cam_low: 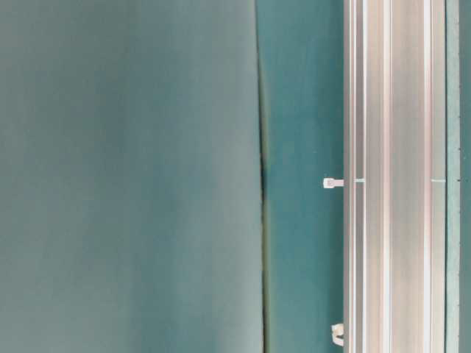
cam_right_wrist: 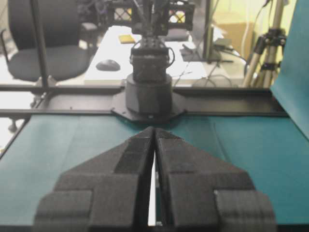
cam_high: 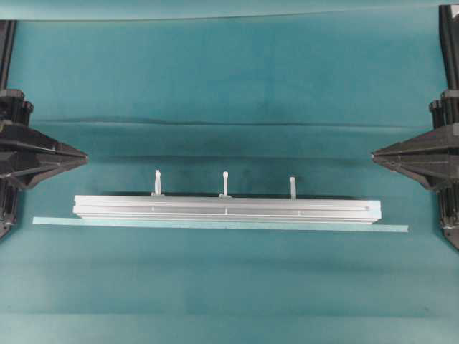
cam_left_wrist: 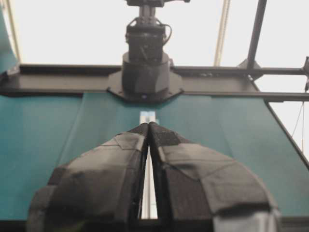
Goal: Lift the large metal rail with both hands.
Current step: 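Move both open grippers inward over the two ends of the silver rail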
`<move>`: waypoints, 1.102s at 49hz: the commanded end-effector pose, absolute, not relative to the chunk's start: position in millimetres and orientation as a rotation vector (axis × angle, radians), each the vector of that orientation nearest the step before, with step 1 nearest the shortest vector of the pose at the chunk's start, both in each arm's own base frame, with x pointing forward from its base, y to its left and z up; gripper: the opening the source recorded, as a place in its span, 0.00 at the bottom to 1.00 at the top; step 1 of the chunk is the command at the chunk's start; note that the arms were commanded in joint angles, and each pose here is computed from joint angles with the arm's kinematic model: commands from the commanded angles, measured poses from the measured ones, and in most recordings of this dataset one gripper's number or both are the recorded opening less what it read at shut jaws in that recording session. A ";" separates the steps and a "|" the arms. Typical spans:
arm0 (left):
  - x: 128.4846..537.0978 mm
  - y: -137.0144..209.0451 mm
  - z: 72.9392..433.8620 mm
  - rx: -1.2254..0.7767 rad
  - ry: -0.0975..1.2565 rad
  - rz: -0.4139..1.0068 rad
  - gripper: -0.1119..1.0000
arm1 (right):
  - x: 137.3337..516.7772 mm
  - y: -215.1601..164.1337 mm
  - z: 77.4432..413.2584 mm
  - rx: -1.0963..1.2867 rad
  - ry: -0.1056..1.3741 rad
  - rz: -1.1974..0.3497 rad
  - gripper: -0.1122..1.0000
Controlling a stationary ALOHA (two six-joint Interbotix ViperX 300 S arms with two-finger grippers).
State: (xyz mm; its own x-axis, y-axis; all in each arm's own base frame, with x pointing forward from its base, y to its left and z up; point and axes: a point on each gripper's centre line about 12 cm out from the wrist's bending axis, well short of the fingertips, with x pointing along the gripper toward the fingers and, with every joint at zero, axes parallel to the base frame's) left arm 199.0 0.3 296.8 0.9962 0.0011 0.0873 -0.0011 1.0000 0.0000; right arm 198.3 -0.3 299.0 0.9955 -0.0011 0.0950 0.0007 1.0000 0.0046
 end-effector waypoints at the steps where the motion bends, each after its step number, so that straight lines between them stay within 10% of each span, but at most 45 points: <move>1: 214.5 0.2 298.7 -0.046 0.003 0.000 0.23 | 202.6 -4.4 299.8 0.030 -0.086 -0.021 0.20; 29: 249.4 1.7 308.0 -0.107 0.511 0.039 0.09 | 238.1 -2.1 279.5 0.215 0.758 -0.053 0.10; 54: 265.9 0.4 270.8 -0.129 0.987 0.082 0.09 | 278.9 -2.0 253.6 0.155 1.178 -0.052 0.10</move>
